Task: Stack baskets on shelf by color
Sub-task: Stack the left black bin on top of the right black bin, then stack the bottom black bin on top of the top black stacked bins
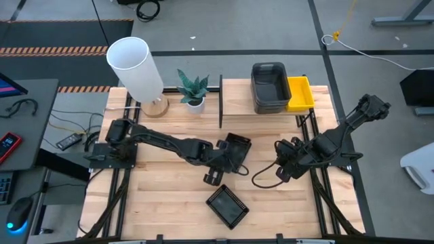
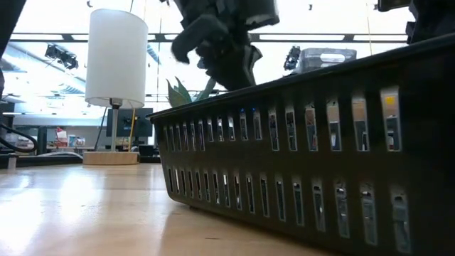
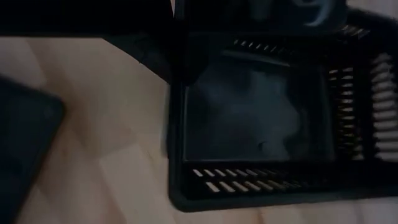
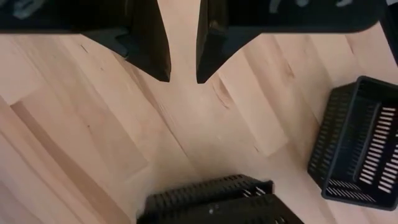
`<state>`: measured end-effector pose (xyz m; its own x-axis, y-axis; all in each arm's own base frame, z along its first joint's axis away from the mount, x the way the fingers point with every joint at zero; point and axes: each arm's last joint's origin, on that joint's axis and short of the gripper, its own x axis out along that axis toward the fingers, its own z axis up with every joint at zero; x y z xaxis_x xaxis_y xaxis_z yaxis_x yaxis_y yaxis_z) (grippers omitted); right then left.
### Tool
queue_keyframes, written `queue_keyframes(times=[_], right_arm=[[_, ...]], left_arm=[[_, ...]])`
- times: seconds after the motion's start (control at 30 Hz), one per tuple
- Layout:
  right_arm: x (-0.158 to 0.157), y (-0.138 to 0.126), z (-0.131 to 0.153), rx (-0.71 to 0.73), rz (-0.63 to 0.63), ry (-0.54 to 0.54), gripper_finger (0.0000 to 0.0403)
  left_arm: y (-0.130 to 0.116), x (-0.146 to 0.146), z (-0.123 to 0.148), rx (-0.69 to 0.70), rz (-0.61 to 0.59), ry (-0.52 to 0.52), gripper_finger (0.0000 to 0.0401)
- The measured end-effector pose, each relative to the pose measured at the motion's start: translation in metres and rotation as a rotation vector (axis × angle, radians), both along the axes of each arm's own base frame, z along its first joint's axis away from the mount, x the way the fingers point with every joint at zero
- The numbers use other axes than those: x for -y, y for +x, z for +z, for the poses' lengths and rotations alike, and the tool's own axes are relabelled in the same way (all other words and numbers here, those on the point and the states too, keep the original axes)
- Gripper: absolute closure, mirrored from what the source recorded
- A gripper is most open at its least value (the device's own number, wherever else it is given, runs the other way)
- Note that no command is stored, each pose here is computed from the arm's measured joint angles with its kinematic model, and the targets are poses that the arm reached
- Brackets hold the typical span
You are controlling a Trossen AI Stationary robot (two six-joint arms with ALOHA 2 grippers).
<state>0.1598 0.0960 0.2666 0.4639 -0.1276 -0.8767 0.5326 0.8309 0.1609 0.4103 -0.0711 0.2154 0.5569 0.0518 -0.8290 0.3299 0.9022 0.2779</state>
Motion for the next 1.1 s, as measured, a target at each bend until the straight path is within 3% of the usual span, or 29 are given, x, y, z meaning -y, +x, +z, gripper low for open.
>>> queue_keyframes(times=[0.2, 0.63, 0.9, 1.1], right_arm=[[-0.001, -0.001, 0.0, 0.003, -0.005, -0.007, 0.0321], [0.0, 0.0, 0.0, 0.018, -0.016, -0.032, 0.0321], [0.002, 0.001, 0.001, 0.045, -0.037, -0.065, 0.0321], [0.004, 0.003, 0.001, 0.051, -0.054, -0.061, 0.0321]], left_arm=[[0.001, 0.0, -0.008, -0.031, 0.001, 0.006, 0.0373], [-0.008, 0.0, -0.002, -0.087, 0.068, -0.109, 0.0227], [-0.018, 0.029, 0.012, -0.14, -0.074, -0.416, 0.0225], [-0.022, 0.051, 0.006, -0.218, 0.104, -0.56, 0.0248]])
